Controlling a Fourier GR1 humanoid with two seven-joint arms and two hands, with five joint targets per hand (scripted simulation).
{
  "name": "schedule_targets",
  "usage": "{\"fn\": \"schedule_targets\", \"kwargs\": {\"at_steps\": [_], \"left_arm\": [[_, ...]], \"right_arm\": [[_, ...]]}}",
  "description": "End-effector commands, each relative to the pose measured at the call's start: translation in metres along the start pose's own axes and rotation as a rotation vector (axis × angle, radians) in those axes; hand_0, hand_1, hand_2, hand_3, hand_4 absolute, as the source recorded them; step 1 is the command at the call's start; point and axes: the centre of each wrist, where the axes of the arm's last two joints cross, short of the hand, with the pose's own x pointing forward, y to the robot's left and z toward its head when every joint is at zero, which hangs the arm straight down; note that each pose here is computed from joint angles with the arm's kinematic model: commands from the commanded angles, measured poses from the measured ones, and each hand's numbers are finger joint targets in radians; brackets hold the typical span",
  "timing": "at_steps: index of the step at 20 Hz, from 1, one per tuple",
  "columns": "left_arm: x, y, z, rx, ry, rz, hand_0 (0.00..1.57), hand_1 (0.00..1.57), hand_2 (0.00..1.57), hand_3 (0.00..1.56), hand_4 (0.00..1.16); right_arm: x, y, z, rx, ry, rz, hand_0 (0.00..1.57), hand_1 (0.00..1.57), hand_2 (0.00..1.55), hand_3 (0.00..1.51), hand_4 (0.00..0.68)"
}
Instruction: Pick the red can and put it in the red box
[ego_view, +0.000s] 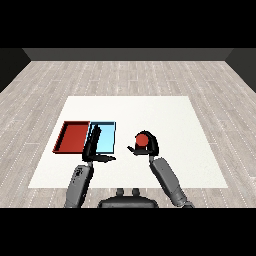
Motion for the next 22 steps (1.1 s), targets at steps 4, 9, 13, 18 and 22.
{"fn": "schedule_targets", "kwargs": {"at_steps": [4,9,13,18,22], "left_arm": [[0.0,-0.031,-0.0083,-0.046,0.029,0.032,0.0,0.0,0.0,0.0,0.0],[0.008,-0.049,-0.0164,-0.097,0.03,0.081,0.0,0.0,0.0,0.0,0.0],[0.001,-0.063,-0.005,-0.129,0.044,0.072,0.0,0.0,0.0,0.0,0.0],[-0.001,-0.091,-0.0119,-0.147,0.037,0.061,0.0,0.0,0.0,0.0,0.0],[0.014,-0.09,-0.033,-0.133,0.045,0.037,0.0,0.0,0.0,0.0,0.0]], "right_arm": [[0.009,0.004,-0.018,0.015,-0.034,-0.025,1.42,1.42,1.44,1.42,0.662],[0.001,0.001,-0.032,0.02,-0.052,-0.009,1.42,1.42,1.44,1.42,0.662],[0.013,0.018,-0.023,0.056,-0.058,-0.02,1.41,1.41,1.42,1.4,0.635],[0.039,0.032,-0.046,0.09,-0.077,-0.045,1.38,1.38,1.41,1.4,0.625],[0.038,0.034,-0.021,0.093,-0.102,-0.057,1.4,1.4,1.41,1.4,0.615]]}}
